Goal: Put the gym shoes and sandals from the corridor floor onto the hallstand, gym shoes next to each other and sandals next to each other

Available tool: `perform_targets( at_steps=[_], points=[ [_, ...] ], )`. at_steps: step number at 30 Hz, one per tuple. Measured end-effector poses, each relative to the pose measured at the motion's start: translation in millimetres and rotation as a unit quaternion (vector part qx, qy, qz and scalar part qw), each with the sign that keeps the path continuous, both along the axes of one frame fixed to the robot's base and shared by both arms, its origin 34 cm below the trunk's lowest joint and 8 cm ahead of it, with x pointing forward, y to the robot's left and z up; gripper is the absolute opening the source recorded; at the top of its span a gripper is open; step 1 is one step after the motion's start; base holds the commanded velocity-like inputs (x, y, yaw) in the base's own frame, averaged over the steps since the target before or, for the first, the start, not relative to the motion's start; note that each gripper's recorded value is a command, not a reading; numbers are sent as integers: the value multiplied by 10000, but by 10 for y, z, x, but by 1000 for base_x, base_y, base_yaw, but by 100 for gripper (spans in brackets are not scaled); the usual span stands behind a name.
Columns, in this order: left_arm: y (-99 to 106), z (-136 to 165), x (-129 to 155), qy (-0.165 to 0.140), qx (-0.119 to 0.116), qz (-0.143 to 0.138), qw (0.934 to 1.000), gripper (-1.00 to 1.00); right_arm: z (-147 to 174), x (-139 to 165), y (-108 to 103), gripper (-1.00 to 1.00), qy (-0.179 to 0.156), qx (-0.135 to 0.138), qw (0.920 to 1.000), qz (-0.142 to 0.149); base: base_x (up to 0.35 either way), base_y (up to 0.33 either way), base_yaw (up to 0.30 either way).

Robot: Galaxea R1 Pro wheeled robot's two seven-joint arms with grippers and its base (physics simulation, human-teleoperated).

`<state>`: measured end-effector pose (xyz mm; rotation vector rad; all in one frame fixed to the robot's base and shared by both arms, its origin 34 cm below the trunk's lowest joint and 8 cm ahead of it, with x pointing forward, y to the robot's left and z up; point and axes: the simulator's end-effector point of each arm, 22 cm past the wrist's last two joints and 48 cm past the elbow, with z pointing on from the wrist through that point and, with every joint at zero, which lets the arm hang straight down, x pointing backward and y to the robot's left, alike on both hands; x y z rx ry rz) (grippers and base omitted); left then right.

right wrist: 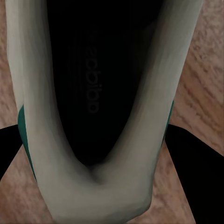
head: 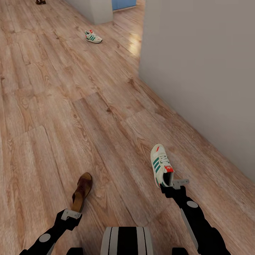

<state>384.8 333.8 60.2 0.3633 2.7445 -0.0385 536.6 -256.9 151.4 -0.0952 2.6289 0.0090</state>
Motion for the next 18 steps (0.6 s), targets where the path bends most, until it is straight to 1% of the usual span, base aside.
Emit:
perform_targets(
  at_steps=[12,18],
  points=[
    [-17,-2,0,0,-11,1,10000,100,-3,-4,7,-100,8,6,10000,-3,3,0,0],
    [-30,-3,-2,4,-20,6,10000,100,-2,-4,8,-100,9,7,10000,-3,95,0,0]
  ],
)
